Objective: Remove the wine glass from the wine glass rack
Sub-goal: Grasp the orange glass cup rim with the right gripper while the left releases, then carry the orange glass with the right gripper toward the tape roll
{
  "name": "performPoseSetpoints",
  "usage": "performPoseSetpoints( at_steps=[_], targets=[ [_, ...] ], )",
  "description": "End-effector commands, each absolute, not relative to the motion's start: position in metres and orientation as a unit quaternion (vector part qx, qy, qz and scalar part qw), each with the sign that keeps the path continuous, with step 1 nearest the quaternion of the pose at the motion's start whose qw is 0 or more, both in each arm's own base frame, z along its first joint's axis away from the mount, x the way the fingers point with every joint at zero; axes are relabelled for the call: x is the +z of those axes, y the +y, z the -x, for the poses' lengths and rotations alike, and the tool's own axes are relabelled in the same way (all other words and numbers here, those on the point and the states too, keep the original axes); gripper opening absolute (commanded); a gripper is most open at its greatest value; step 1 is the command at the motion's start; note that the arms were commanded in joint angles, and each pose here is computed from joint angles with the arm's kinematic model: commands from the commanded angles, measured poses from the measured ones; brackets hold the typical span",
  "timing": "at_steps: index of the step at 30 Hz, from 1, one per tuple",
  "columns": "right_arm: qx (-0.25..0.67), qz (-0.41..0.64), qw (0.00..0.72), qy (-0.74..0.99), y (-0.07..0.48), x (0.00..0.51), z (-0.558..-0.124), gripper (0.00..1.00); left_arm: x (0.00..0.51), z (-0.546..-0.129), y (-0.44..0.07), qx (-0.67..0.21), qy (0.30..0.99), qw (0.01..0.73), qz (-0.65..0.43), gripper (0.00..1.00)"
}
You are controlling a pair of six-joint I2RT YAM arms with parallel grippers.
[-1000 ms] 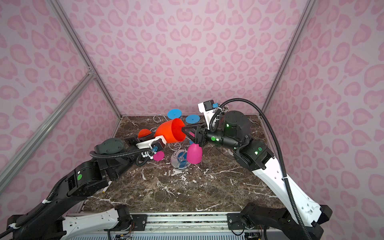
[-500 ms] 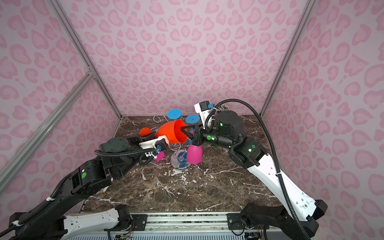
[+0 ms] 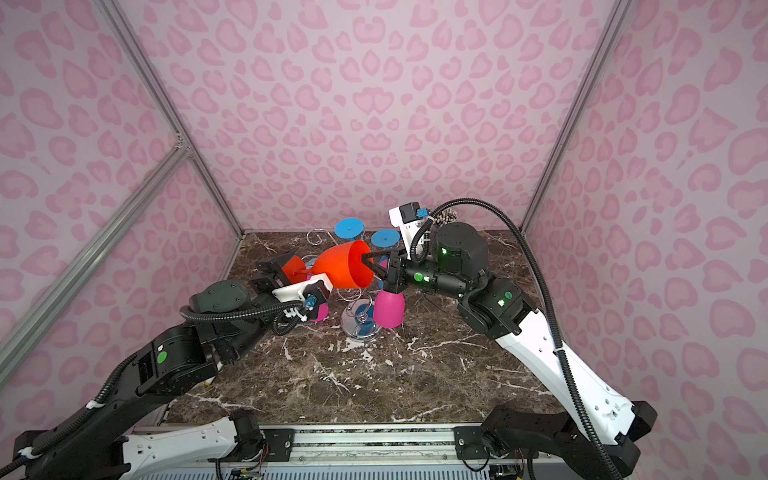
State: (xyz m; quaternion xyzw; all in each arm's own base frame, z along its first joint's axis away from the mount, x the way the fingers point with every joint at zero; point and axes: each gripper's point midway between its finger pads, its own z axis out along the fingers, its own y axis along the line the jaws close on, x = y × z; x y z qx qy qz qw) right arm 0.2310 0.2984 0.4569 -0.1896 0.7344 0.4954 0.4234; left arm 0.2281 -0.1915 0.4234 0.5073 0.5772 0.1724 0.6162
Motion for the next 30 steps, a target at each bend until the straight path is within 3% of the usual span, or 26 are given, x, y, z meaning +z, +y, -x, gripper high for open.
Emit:
performPoseSetpoints(
  at_steps=[1, 6, 10, 19, 24, 30],
  targets=[
    [0.493, 0.186, 0.452, 0.720, 0.294, 0.468, -0.235, 0.00, 0.434, -0.225, -0.185, 0.152, 0.585, 0.640, -0.474, 0.97],
    [0.482, 0.190, 0.497, 0.696, 0.282, 0.484, -0.235, 0.00, 0.439, -0.215, -0.171, 0.127, 0.593, 0.660, -0.444, 0.97],
    [0.429, 0.176, 0.574, 0.675, 0.246, 0.511, -0.241, 0.00, 0.445, -0.207, -0.160, 0.102, 0.596, 0.677, -0.419, 0.97],
    [0.094, 0.042, 0.735, 0.670, 0.104, 0.536, -0.262, 0.00, 0.455, -0.192, -0.138, 0.057, 0.602, 0.707, -0.367, 0.97],
    [-0.070, -0.020, 0.727, 0.682, 0.046, 0.517, -0.262, 0.00, 0.455, -0.191, -0.134, 0.046, 0.609, 0.708, -0.354, 0.97],
    [-0.135, -0.029, 0.655, 0.742, 0.024, 0.458, -0.273, 0.00, 0.450, -0.189, -0.134, 0.032, 0.613, 0.709, -0.347, 0.97]
  ],
)
